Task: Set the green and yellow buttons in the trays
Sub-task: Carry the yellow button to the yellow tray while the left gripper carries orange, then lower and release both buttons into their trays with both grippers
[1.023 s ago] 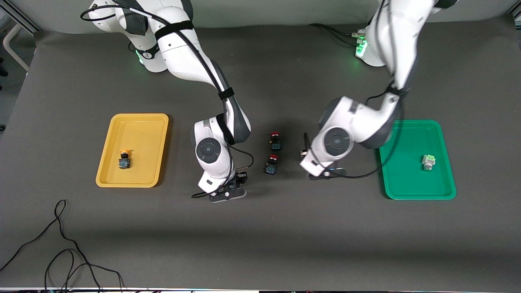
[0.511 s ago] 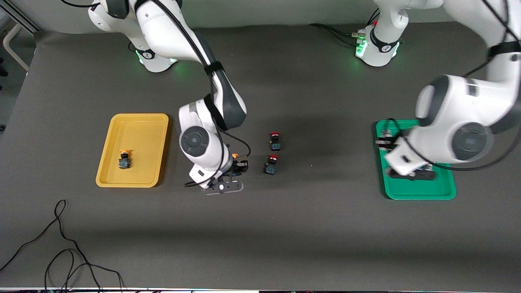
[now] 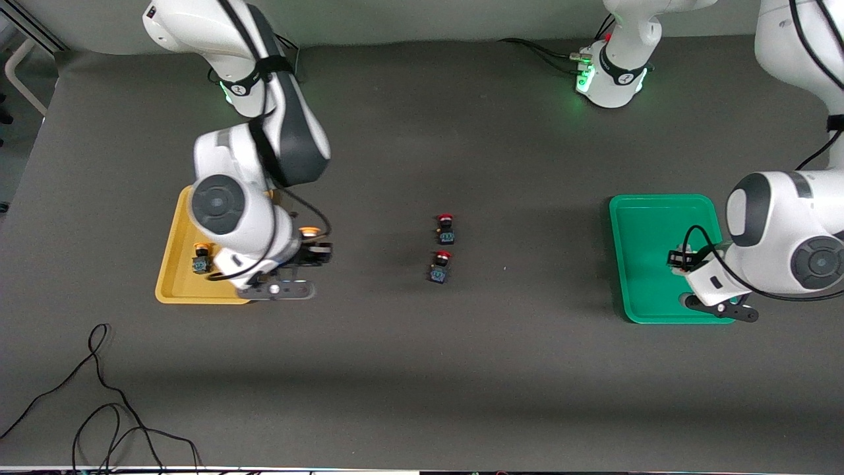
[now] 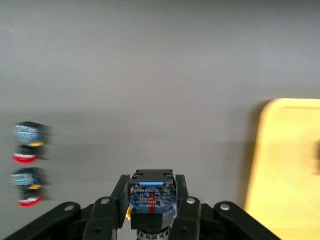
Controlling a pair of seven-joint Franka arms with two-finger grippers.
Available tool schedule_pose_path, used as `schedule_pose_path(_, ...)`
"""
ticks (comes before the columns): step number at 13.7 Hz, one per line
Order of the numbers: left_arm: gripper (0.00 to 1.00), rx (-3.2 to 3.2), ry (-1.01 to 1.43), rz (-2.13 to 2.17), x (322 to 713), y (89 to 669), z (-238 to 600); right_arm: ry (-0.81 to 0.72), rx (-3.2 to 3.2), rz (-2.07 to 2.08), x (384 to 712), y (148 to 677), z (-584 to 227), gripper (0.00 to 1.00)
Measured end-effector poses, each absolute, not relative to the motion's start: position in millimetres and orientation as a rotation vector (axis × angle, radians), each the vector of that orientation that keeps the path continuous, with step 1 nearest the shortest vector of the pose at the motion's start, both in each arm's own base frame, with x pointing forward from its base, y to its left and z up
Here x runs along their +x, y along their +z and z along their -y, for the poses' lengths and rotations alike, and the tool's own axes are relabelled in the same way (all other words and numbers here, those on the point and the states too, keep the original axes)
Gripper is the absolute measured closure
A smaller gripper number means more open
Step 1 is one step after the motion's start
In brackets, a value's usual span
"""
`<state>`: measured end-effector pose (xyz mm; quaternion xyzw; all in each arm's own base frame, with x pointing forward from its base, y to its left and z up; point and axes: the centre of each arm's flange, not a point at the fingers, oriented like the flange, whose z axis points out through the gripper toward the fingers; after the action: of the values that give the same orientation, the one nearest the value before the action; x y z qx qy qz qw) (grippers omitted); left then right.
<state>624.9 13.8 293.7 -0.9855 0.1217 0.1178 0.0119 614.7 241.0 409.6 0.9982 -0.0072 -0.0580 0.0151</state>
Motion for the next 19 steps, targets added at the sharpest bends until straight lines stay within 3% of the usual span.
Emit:
schedule_pose_path(5, 0.59, -3.092, 0.226, -0.382, 582, 201, -24, -0.22, 3.132, -0.077, 600, 381, -66, 0.59)
schedule_pose_path(8, 0.59, -3.095, 0.187, -0.385, 568, 185, -25, -0.124, 3.121, -0.127, 574, 318, -18, 0.59)
schedule_pose_path(12, 0.22, -3.094, 0.173, -0.392, 569, 194, -23, -0.134, 3.129, -0.089, 535, 241, -5, 0.59)
schedule_pose_path(14, 0.01, -3.087, 0.204, -0.395, 579, 239, -19, -0.148, 3.143, -0.096, 532, 218, -10, 0.59)
schedule_pose_path(17, 0.0, -3.064, 0.294, -0.397, 593, 379, -3, -0.163, 3.135, -0.094, 531, 199, -11, 0.55)
schedule_pose_path(19, 0.0, -3.054, 0.308, -0.382, 593, 476, 11, -0.152, 3.133, -0.1, 534, 201, -14, 0.36)
